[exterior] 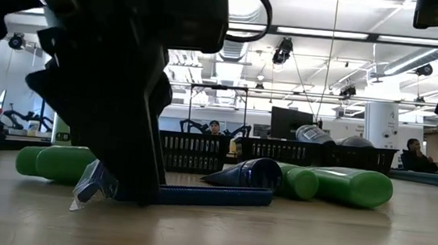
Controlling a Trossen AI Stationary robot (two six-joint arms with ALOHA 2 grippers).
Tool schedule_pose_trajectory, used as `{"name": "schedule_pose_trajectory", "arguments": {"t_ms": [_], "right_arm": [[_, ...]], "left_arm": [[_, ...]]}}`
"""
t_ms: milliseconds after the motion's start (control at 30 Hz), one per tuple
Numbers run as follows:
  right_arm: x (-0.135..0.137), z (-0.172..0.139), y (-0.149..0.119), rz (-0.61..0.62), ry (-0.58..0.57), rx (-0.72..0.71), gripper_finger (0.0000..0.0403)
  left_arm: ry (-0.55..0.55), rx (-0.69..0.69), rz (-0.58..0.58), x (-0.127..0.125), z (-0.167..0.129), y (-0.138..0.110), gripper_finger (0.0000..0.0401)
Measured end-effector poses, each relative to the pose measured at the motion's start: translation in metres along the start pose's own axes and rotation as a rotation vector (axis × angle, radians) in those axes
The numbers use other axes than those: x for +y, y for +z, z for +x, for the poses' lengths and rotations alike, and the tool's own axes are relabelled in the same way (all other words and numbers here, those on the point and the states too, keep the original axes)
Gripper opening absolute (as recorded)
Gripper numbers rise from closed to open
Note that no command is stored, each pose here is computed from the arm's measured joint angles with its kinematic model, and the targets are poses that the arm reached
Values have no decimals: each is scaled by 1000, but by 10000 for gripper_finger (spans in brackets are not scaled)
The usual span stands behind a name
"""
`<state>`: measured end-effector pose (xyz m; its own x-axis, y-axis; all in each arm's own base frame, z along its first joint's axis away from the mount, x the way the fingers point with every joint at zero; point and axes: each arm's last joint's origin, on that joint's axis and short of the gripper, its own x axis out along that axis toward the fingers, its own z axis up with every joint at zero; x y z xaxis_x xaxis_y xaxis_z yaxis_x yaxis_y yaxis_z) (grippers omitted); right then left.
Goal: Pick & Place Travel size toiletries
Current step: Put the blue razor into the left black basket
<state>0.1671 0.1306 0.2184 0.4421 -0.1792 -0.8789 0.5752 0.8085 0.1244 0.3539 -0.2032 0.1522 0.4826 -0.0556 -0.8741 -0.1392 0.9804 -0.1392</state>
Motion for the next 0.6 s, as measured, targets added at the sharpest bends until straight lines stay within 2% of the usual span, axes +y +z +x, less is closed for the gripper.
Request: {"name": "schedule_pose_trajectory", "arguments": {"t_ms": [200, 500, 600], "right_arm": [[0, 0, 0, 0, 0, 0, 354], [0, 0, 0, 30, 0, 4, 326], [0, 0, 0, 38, 1, 10, 318]], "left_arm": [[59, -30, 30, 3, 3, -7, 123], [156, -64, 98, 8, 4, -8, 38], [164, -67, 100, 9, 4, -8, 27]]}}
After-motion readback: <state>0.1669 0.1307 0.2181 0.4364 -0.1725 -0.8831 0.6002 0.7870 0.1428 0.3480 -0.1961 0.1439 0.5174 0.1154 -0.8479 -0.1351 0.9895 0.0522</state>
